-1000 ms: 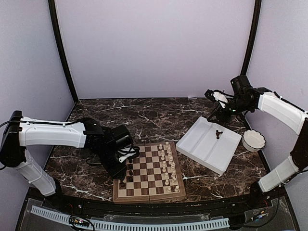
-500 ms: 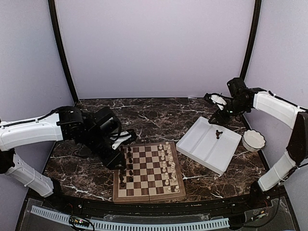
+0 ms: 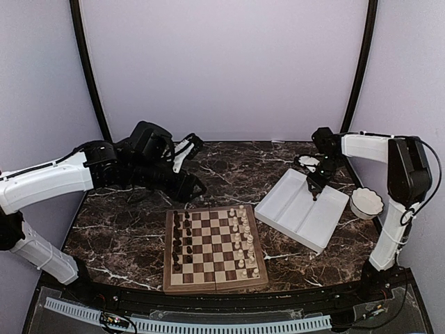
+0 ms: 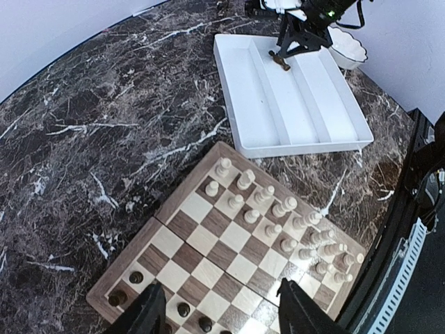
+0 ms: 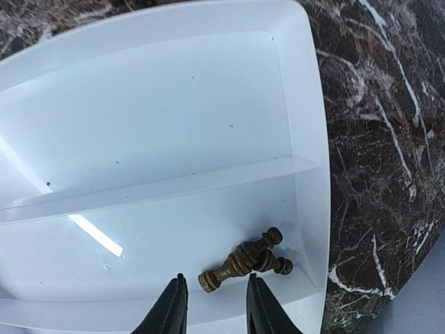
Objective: Set up the chess pieces on the board
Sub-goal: Pick up the chess pile from the storage box.
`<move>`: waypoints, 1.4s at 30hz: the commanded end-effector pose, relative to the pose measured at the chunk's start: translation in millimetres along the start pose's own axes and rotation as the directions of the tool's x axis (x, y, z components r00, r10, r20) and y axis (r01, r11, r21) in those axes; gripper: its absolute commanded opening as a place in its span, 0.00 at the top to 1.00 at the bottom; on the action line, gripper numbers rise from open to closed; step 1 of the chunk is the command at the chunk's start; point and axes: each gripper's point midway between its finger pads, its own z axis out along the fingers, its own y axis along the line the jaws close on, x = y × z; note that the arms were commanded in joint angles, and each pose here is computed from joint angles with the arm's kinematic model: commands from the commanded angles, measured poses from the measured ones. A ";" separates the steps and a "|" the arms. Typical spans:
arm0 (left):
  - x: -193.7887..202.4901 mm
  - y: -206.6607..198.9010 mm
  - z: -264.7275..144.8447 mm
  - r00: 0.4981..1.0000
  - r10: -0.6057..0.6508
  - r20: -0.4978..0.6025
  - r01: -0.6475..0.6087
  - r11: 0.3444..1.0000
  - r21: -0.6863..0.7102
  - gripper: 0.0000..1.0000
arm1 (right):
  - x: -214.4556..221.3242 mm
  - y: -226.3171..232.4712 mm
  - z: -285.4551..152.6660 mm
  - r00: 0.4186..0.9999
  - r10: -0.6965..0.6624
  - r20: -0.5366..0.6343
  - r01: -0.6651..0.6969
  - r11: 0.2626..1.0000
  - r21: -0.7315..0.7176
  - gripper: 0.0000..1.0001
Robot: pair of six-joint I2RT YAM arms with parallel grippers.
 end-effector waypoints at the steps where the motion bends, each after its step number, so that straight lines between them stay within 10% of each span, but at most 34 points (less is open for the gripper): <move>1: -22.1 -6.2 9.7 0.997 -0.010 0.071 0.005 0.998 0.060 0.42 | 12.9 -23.2 2.4 0.994 0.061 -0.087 -0.054 0.995 0.084 0.67; 11: -9.1 -1.9 27.4 1.000 -0.007 0.023 0.005 0.997 0.078 0.42 | 21.6 -4.0 36.7 0.974 0.100 -0.201 -0.114 0.992 -0.058 0.56; 21: -6.7 0.5 33.5 1.000 -0.017 0.014 0.015 0.996 0.090 0.42 | -27.1 80.2 -12.9 1.000 -0.026 -0.018 0.016 0.913 -0.407 0.62; 42: -6.6 -5.1 33.8 0.999 -0.045 0.010 0.043 0.991 0.123 0.42 | 22.9 35.5 9.8 0.980 -0.062 -0.187 0.053 0.997 -0.055 0.66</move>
